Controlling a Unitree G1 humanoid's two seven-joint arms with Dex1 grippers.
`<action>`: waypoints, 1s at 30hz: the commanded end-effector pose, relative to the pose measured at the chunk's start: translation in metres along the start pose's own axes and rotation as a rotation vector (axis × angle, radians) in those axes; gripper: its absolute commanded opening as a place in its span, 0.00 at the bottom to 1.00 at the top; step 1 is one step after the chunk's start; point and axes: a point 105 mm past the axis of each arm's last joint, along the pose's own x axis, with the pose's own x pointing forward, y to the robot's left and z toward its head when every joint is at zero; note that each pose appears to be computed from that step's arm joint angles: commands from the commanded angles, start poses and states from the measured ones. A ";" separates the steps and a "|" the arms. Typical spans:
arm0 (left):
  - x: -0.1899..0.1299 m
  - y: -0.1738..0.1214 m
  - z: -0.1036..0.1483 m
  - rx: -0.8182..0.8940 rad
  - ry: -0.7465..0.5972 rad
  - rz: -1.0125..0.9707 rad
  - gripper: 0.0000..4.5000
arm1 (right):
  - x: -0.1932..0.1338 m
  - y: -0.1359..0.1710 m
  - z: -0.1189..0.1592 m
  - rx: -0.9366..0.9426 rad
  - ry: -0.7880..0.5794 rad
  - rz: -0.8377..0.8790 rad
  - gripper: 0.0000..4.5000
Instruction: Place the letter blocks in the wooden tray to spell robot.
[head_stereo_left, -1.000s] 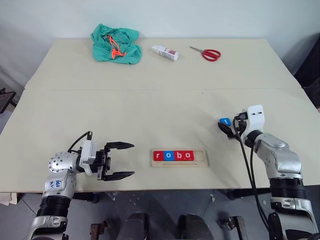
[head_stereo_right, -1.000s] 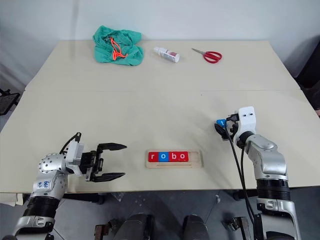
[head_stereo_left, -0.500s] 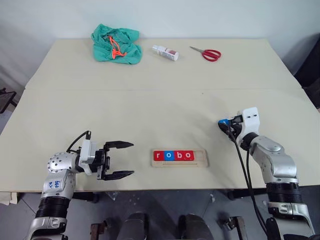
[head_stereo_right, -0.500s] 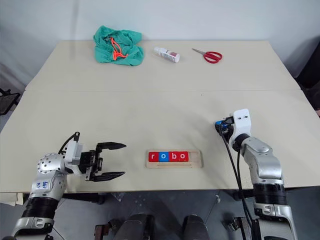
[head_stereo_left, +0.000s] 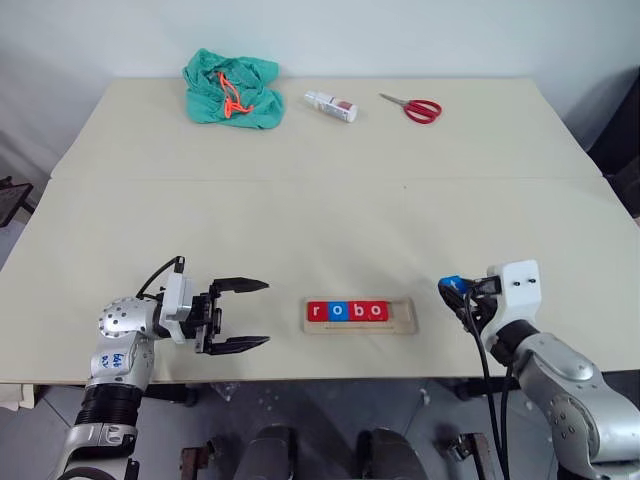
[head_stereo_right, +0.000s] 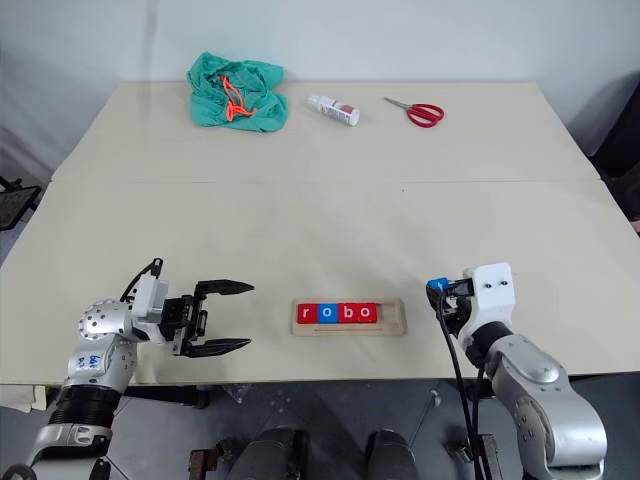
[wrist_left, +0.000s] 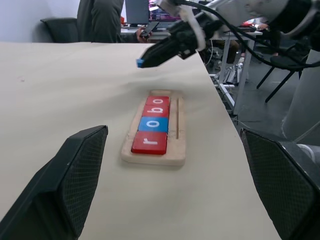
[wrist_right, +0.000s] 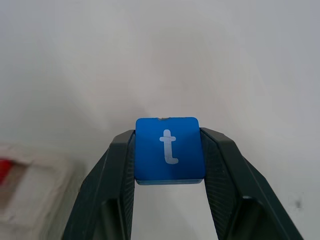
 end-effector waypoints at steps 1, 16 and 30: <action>0.000 -0.001 0.003 0.019 -0.004 -0.030 1.00 | -0.009 0.007 0.006 0.012 -0.025 -0.011 0.33; -0.001 -0.002 0.006 0.022 0.002 -0.025 1.00 | -0.014 0.008 -0.011 0.029 0.009 -0.013 0.99; 0.003 -0.002 0.006 0.032 -0.011 -0.009 1.00 | -0.006 -0.007 -0.006 -0.327 0.117 0.383 0.99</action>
